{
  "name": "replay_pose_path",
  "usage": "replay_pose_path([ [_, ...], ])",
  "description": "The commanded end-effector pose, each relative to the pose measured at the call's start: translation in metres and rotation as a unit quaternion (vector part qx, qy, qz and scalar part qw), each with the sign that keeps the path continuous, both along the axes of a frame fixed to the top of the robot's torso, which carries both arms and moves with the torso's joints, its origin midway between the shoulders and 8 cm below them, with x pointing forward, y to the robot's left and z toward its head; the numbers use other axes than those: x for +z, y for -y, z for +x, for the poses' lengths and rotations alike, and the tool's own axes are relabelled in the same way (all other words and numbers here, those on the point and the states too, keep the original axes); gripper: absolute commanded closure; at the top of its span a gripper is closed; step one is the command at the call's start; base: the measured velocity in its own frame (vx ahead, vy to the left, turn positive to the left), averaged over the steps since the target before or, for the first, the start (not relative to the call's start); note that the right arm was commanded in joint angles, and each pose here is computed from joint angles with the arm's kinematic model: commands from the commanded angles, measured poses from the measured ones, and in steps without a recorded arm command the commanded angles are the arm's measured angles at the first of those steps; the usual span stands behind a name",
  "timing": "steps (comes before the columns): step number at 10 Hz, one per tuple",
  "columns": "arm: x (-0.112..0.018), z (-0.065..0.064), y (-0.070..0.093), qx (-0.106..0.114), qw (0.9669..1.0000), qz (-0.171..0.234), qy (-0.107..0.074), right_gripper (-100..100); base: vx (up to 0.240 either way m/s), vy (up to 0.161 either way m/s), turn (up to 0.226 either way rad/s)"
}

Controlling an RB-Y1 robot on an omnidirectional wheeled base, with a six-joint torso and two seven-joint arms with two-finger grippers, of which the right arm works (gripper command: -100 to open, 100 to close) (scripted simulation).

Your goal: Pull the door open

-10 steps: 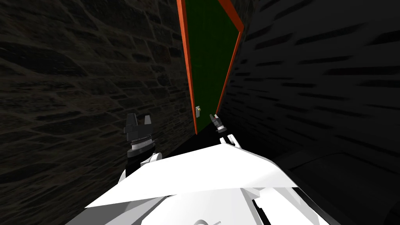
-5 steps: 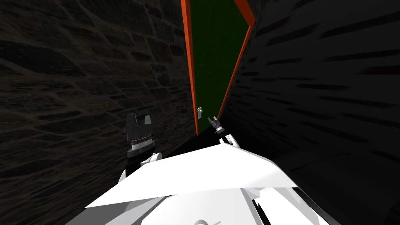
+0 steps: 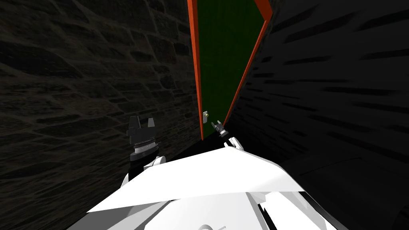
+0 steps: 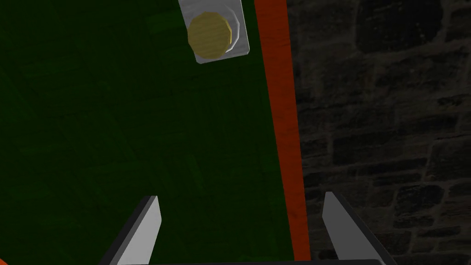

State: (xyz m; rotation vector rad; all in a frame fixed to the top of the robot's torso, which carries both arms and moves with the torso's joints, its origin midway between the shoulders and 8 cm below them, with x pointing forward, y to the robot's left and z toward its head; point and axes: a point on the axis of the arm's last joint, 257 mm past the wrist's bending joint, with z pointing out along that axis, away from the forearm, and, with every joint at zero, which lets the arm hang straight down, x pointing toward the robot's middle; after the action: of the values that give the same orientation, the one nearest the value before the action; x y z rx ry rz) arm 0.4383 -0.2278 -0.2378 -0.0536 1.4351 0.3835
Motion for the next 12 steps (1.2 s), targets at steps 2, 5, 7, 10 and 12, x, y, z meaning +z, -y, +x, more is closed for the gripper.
replay_pose_path([
  [2,-0.019,0.002,-0.003,0.001,0.9992,-0.038,-0.014,-100,0.074,-0.042,0.101],
  [5,-0.042,0.004,-0.005,0.003,0.9962,-0.082,-0.031,-100,0.088,-0.061,0.101],
  [7,-0.055,0.005,-0.007,0.006,0.9935,-0.107,-0.040,-100,0.083,-0.056,0.078],
  [10,-0.056,0.007,0.021,-0.006,0.9939,-0.102,-0.042,-100,0.028,0.077,0.099],
  [12,-0.059,0.009,0.046,-0.018,0.9936,-0.101,-0.045,-100,0.075,0.154,0.114],
])
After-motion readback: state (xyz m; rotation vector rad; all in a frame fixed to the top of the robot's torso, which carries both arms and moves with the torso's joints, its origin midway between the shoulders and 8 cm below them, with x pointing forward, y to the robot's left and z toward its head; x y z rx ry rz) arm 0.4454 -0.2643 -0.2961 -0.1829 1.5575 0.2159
